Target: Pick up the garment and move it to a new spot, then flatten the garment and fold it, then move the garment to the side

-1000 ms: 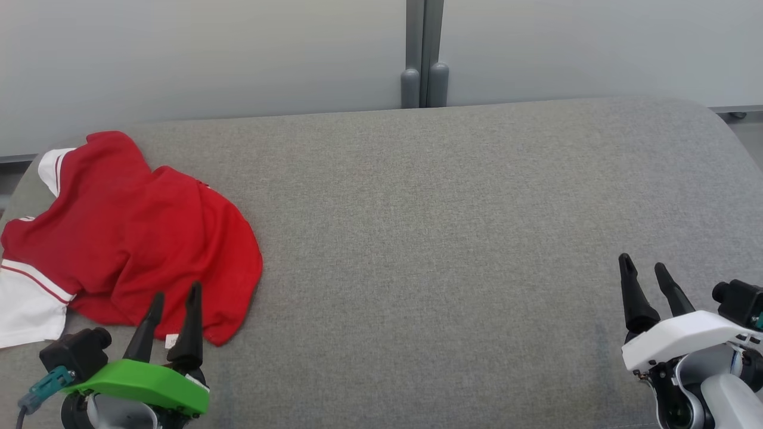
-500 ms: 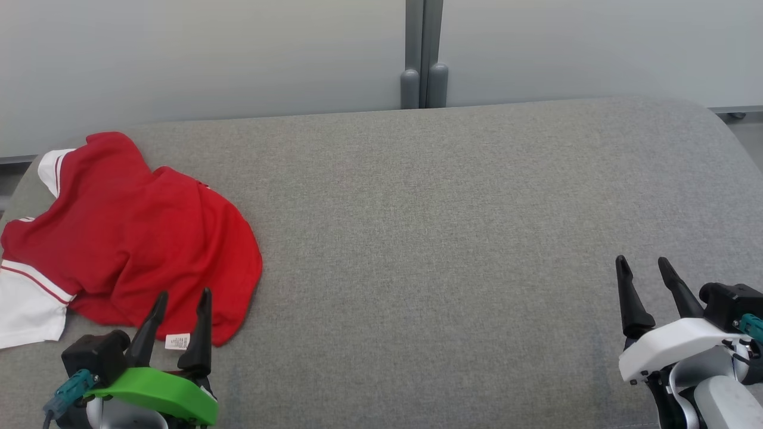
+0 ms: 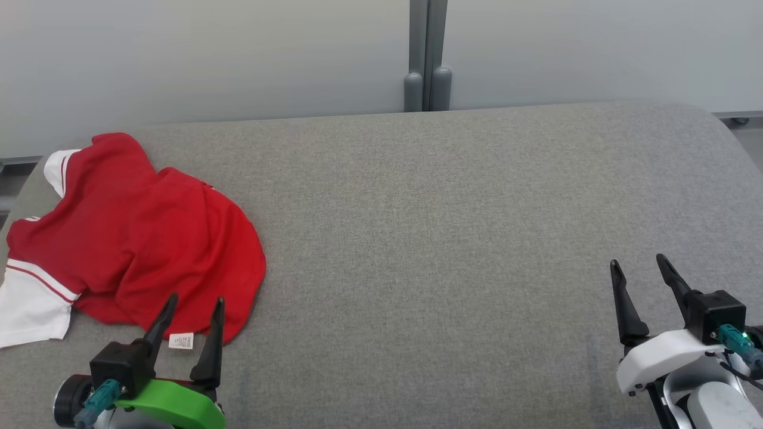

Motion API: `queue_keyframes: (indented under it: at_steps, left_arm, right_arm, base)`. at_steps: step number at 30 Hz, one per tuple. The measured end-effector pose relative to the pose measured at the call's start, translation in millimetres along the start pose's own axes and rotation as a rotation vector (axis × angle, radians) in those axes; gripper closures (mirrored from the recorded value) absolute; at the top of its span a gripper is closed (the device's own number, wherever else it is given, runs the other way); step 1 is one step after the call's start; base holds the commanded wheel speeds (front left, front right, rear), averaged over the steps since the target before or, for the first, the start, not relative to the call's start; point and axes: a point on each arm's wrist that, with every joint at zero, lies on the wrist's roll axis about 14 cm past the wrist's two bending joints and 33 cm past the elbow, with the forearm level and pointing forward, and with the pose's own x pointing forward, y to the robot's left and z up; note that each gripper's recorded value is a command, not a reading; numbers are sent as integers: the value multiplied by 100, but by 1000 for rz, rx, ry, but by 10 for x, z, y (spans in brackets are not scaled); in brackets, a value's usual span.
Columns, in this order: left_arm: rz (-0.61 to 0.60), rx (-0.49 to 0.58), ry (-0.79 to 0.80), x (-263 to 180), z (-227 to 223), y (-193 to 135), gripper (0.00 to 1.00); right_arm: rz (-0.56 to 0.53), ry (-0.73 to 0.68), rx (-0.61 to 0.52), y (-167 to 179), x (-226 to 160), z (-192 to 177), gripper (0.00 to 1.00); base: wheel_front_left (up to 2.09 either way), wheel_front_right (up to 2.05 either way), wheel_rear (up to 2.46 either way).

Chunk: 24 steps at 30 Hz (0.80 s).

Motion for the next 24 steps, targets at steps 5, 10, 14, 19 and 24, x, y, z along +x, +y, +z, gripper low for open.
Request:
queue_keyframes:
  at_steps: [5,10,14,19,24]
  left_arm:
    - [-15,46,6,-42,-39,-24,0]
    - [-31,94,3,-72,-54,-47,0]
    - [-30,94,5,-79,-61,-39,0]
    - [-18,91,20,-92,-103,2,0]
    - [-6,87,23,-99,-114,37,0]
  right_arm:
    - [14,-27,-60,30,-3,46,0]
    - [22,-42,-115,24,-31,57,0]
    - [17,-34,-115,18,-65,25,0]
    - [13,-35,-112,10,-72,29,0]
    - [12,-36,-109,8,-72,32,0]
  base:
    - [0,0,0]
    - [0,0,0]
    - [0,0,0]
    - [0,0,0]
    - [0,0,0]
